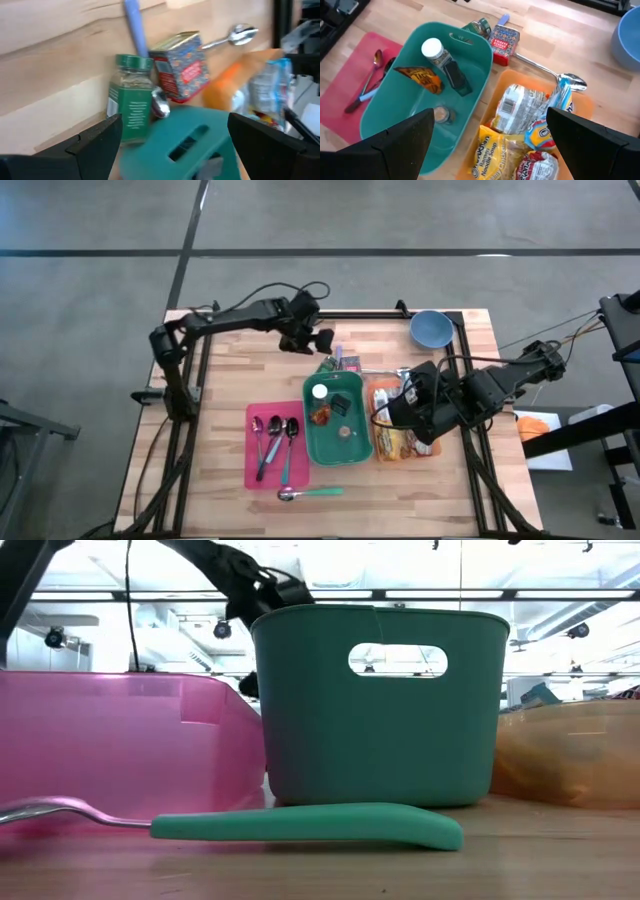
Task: Pick & Place Food Item
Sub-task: Put the green seasoning bottle into the green bin
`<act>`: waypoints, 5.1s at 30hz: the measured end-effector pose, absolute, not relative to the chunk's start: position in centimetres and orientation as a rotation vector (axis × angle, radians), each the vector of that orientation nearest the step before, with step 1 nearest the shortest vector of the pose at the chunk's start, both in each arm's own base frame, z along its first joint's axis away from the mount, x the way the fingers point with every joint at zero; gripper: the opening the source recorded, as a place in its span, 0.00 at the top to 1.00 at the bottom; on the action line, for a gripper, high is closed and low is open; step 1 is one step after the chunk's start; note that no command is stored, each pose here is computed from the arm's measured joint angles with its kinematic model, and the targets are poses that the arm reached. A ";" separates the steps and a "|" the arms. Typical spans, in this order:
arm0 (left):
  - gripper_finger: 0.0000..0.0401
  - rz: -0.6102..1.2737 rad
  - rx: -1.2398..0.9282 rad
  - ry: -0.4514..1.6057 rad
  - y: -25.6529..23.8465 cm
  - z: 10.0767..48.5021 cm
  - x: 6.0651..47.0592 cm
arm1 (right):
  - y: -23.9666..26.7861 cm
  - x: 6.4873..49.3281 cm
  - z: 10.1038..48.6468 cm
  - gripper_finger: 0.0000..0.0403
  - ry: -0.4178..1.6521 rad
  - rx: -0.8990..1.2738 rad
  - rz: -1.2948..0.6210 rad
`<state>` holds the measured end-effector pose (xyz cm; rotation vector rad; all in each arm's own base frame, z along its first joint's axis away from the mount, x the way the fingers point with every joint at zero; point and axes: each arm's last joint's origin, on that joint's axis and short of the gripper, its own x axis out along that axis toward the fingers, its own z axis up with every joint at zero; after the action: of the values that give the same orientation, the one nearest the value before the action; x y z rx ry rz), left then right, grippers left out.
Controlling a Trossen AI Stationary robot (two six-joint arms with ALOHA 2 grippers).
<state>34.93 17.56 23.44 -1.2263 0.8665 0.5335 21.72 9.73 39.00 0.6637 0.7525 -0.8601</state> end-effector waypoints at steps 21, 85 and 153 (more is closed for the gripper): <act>0.10 0.703 -1.103 1.034 17.9 17.8 36.0 | 9.8 21.9 38.8 0.05 0.746 0.670 -0.869; 0.10 0.730 -0.808 1.231 16.3 16.3 34.4 | 10.6 23.0 39.0 0.05 0.766 0.711 -0.719; 0.10 0.705 -0.984 1.065 14.3 16.1 37.0 | 11.9 25.0 38.3 0.05 0.818 0.721 -0.591</act>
<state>37.02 14.27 16.07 -0.9841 1.0646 0.7054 25.02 11.93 38.30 0.7213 0.8181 -0.5906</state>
